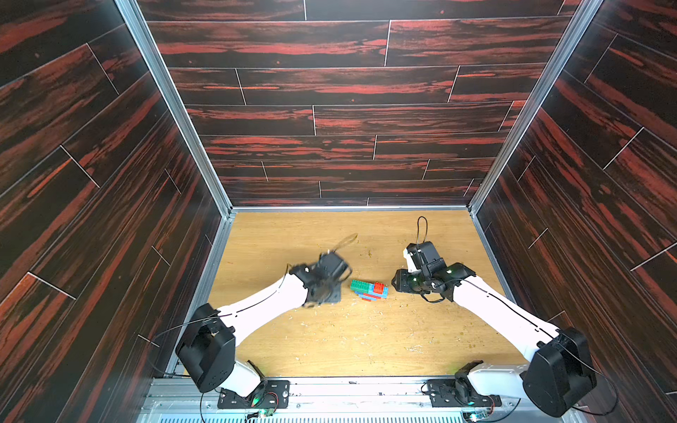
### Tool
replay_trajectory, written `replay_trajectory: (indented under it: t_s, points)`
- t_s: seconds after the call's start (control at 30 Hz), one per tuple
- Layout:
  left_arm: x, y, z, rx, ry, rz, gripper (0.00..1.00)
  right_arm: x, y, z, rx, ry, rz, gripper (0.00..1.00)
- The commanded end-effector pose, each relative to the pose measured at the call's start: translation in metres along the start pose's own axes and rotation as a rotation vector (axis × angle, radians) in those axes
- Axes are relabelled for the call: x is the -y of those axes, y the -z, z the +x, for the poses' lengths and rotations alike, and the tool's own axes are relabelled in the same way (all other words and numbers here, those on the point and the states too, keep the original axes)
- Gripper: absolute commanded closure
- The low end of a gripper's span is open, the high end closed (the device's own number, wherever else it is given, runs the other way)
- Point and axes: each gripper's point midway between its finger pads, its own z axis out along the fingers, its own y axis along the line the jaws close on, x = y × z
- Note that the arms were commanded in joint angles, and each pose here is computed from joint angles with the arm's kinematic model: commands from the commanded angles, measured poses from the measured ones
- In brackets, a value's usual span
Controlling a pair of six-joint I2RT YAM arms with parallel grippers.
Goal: Assemble a heart with lego
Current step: Pick up the lego brick from the center of the board, then assemble the lego brick with the lego brick.
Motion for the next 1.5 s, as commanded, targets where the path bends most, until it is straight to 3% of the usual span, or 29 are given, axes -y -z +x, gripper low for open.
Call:
replay_trajectory:
  t_s: [0.0, 0.13, 0.2, 0.33, 0.87, 1.1, 1.47]
  points:
    - [0.030, 0.001, -0.003, -0.070, -0.108, 0.103, 0.84, -0.015, -0.005, 0.001, -0.020, -0.012, -0.084, 0.52]
    - [0.049, -0.014, 0.000, -0.155, -0.135, 0.135, 0.85, -0.015, -0.016, 0.006, -0.058, -0.025, -0.091, 0.51]
    - [0.058, -0.021, -0.002, -0.157, -0.152, 0.132, 0.85, -0.004, -0.022, 0.008, -0.071, -0.034, -0.027, 0.50]
    - [0.064, -0.035, 0.001, -0.186, -0.186, 0.107, 0.86, -0.005, -0.028, 0.011, -0.079, -0.036, -0.046, 0.47]
    - [0.063, -0.063, -0.014, -0.191, -0.278, 0.015, 0.86, -0.001, -0.041, 0.011, -0.096, -0.037, -0.022, 0.47]
    - [0.048, -0.058, -0.015, -0.184, -0.311, -0.055, 0.87, -0.006, -0.039, 0.009, -0.093, -0.028, -0.043, 0.47]
    - [0.066, -0.063, -0.028, -0.151, -0.292, -0.001, 0.87, -0.016, -0.032, 0.002, -0.077, -0.011, -0.082, 0.47]
